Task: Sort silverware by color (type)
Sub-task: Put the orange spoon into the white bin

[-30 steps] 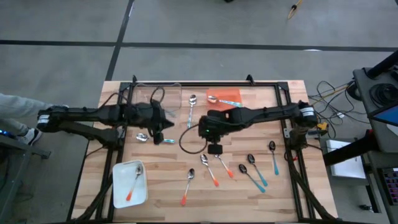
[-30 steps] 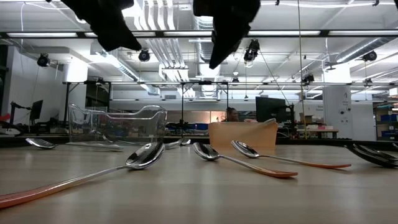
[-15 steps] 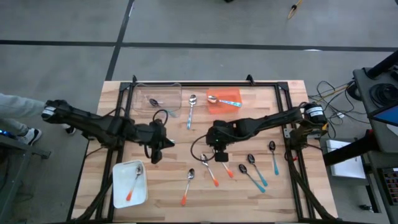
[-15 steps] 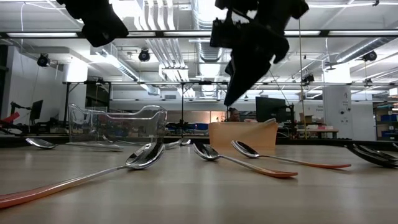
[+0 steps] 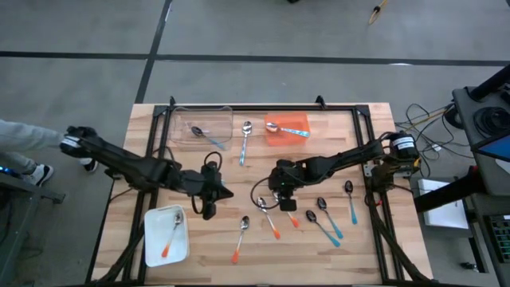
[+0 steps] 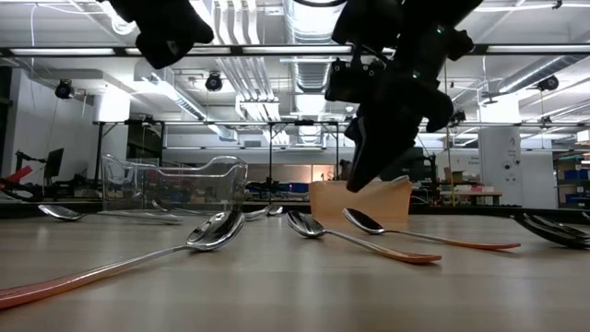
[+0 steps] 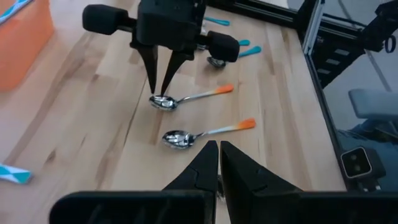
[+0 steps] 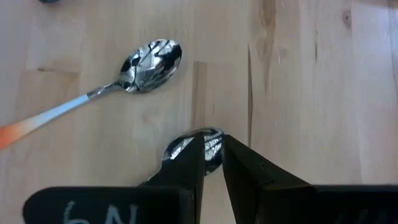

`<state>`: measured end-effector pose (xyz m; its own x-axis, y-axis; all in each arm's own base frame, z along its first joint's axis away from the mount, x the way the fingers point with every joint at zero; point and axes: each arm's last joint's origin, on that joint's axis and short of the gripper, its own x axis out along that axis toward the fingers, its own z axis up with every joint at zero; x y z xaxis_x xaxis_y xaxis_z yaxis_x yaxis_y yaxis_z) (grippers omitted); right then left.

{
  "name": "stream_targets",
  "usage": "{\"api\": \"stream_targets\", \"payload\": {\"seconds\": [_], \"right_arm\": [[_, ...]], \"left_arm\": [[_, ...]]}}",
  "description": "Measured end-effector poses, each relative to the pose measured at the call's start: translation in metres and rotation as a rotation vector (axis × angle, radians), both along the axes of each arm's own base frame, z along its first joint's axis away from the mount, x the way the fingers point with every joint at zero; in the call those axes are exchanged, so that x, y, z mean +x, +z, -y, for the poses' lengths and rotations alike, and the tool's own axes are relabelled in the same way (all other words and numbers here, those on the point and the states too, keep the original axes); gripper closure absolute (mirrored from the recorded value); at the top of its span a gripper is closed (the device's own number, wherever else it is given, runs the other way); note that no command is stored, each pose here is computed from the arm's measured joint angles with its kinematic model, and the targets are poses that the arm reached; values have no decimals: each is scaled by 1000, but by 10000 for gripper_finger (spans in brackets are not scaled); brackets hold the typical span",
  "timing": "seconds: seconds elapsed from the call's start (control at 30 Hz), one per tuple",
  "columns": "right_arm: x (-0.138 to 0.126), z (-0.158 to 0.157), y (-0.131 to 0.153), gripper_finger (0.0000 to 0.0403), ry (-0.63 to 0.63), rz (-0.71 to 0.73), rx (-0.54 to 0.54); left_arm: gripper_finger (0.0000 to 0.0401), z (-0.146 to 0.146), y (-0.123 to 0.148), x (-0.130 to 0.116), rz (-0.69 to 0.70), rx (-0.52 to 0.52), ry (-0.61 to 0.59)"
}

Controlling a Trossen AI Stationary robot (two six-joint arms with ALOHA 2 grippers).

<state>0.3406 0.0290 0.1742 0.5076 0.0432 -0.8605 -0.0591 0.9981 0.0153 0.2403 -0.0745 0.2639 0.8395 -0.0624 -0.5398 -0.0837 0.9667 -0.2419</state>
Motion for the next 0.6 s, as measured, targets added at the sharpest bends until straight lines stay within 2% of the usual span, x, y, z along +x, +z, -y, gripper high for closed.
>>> {"api": "stream_targets", "payload": {"seconds": [0.43, 0.53, 0.6], "right_arm": [[-6, 10, -4, 352, -27, -73, -15], [-7, 15, -4, 353, -82, -74, -125], [-8, 18, -5, 353, -64, -95, -218]], "left_arm": [[401, 10, -19, 25, 24, -17, -2], [401, 11, -20, 28, 34, -20, -2], [401, 11, -21, 30, 42, -22, -2]]}}
